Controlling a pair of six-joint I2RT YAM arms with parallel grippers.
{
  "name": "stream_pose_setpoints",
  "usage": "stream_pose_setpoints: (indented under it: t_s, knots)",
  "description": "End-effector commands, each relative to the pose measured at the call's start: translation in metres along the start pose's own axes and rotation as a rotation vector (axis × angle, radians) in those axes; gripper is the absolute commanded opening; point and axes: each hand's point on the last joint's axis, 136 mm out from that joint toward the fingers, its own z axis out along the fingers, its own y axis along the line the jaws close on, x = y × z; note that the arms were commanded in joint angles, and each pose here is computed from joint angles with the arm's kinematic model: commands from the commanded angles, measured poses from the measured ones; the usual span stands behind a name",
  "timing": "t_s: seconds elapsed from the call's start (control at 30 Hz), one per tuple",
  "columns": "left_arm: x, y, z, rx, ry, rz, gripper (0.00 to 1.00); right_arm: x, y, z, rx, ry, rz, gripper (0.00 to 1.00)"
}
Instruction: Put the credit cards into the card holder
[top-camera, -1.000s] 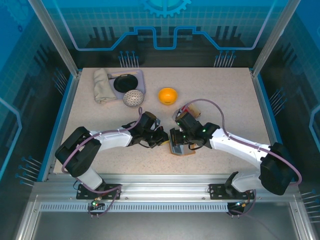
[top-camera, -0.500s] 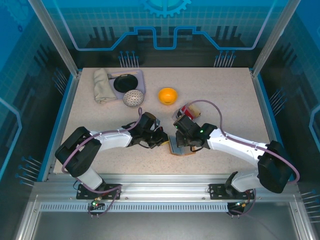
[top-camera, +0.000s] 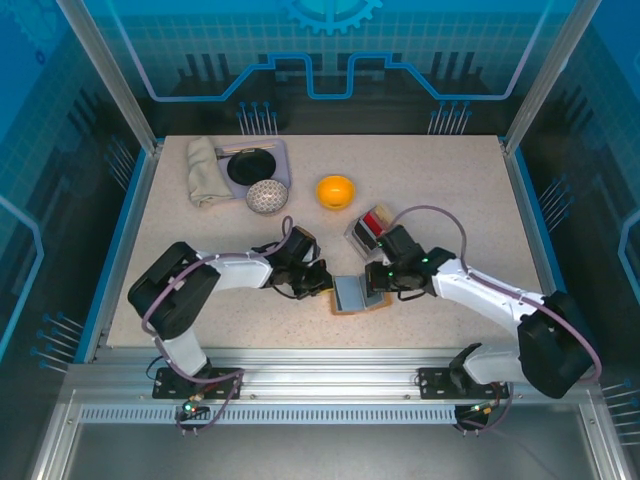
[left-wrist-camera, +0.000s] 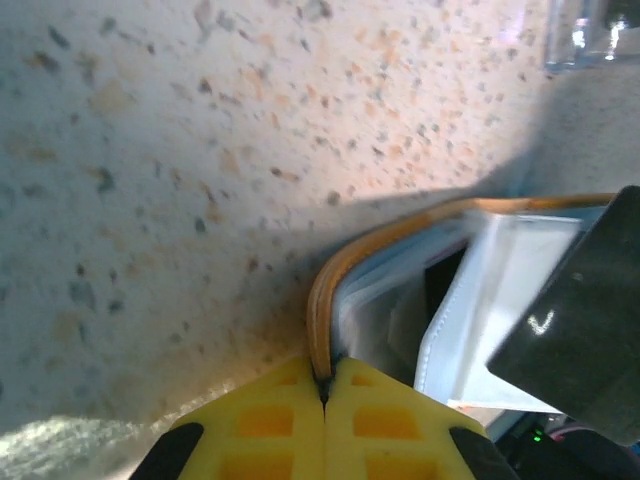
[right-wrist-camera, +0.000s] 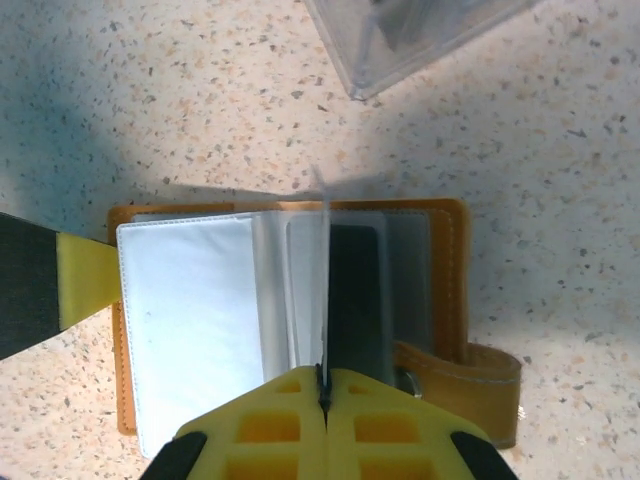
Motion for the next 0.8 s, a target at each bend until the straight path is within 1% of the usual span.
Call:
stream_pose_setpoints:
  t_s: [0.0, 0.03, 0.13, 0.27, 0.37, 0.43, 0.6, 0.77]
  knots:
    - [-0.004, 0.021, 0.006, -0.110, 0.020, 0.050, 0.00, -0.004, 0.030, -0.006, -0.272, 0.031, -0.009, 0.00]
    - [-0.004, 0.022, 0.009, -0.122, 0.029, 0.056, 0.00, -0.004, 0.027, -0.005, -0.276, 0.037, -0.002, 0.00]
    - [-0.006, 0.023, 0.011, -0.130, 0.032, 0.056, 0.00, -0.005, 0.025, -0.003, -0.350, 0.057, 0.025, 0.00]
    - [-0.006, 0.027, 0.011, -0.147, 0.030, 0.051, 0.00, 0.003, 0.010, 0.013, -0.346, 0.099, 0.074, 0.00]
    - [-0.007, 0.026, 0.011, -0.143, 0.029, 0.048, 0.00, 0.007, 0.002, 0.019, -0.324, 0.107, 0.086, 0.00]
    - [-0.007, 0.028, 0.010, -0.151, 0.026, 0.047, 0.00, 0.007, -0.003, 0.018, -0.322, 0.103, 0.095, 0.00]
    - [-0.006, 0.027, 0.011, -0.148, 0.028, 0.045, 0.00, 0.002, -0.008, 0.010, -0.375, 0.094, 0.108, 0.00]
    - [-0.006, 0.026, 0.011, -0.140, 0.030, 0.041, 0.00, 0.003, -0.011, 0.009, -0.402, 0.115, 0.109, 0.00]
